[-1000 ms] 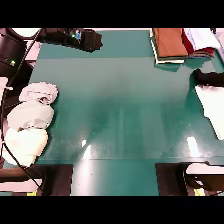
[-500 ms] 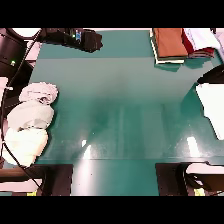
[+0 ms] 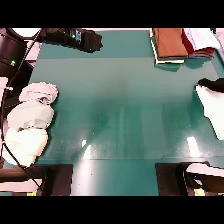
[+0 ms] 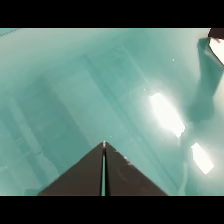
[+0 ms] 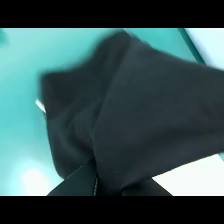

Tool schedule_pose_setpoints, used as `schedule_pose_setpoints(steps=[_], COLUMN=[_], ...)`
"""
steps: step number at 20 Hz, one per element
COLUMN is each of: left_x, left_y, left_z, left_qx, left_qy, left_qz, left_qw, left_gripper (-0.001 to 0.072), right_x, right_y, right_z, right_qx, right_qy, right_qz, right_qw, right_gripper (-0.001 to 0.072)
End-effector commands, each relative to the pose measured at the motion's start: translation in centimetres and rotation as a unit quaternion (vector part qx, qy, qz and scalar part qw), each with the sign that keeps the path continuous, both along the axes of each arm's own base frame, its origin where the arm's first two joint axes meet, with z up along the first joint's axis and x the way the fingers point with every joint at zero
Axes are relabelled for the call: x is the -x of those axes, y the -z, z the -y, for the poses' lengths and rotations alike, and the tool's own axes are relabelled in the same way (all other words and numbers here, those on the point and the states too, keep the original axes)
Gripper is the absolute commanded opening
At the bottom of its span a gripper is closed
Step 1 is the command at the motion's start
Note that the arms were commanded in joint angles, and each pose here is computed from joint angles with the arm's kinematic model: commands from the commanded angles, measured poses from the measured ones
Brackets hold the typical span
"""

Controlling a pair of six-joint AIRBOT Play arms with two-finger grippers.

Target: Fold the shirts.

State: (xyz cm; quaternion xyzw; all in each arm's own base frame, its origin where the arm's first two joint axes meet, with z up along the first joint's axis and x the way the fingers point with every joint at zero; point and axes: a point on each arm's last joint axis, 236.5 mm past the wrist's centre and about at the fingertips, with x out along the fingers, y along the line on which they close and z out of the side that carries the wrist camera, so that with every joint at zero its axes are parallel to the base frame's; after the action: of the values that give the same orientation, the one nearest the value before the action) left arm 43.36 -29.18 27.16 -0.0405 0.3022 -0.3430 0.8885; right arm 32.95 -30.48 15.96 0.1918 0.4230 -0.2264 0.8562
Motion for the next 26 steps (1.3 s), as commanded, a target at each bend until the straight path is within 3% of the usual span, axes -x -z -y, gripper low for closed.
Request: schedule_pose_setpoints(steps=[1,3,4,10,17,20,21,22,26], left_x=[0.0,0.0,0.0,-0.1,-0.6,-1.0,-1.1,-1.3,-1.5], left_y=[0.0,0.0,0.0,-0.1,-0.7,-1.3,-1.6,-1.9,-2.2], left_z=[0.0,0.0,0.0,0.0,0.1,0.1,0.1,0.1,0.1], left_qx=[-0.002,-0.002,-0.002,0.000,0.010,0.018,0.022,0.026,0.031], left_qy=[0.001,0.001,0.001,0.000,-0.006,-0.011,-0.013,-0.015,-0.018], left_qz=[0.002,0.002,0.002,0.002,0.016,0.027,0.033,0.038,0.044], left_qw=[1.000,1.000,1.000,1.000,1.000,0.999,0.999,0.999,0.998], left_gripper=[0.0019,0.0020,0.0019,0.0020,0.0020,0.0020,0.0020,0.0020,0.0020], right_x=[5.5,7.8,8.6,0.6,-7.2,-7.8,-7.8,-7.5,-6.5], right_y=[3.7,5.2,5.6,-1.5,-4.9,-5.4,-5.7,-5.8,-5.9], right_z=[0.9,1.2,1.2,-5.1,-27.2,-35.6,-37.8,-39.6,-43.5], right_qx=[-0.013,-0.027,-0.034,-0.063,-0.086,-0.090,-0.090,-0.092,-0.099], right_qy=[0.042,0.067,0.077,0.008,-0.270,-0.363,-0.386,-0.405,-0.447], right_qz=[-0.070,-0.081,-0.084,0.094,0.121,0.128,0.135,0.136,0.134], right_qw=[0.997,0.994,0.993,0.994,0.951,0.918,0.908,0.899,0.879], right_gripper=[0.0103,0.0501,0.0556,0.0556,0.0547,0.0358,0.0239,0.0016,0.0024])
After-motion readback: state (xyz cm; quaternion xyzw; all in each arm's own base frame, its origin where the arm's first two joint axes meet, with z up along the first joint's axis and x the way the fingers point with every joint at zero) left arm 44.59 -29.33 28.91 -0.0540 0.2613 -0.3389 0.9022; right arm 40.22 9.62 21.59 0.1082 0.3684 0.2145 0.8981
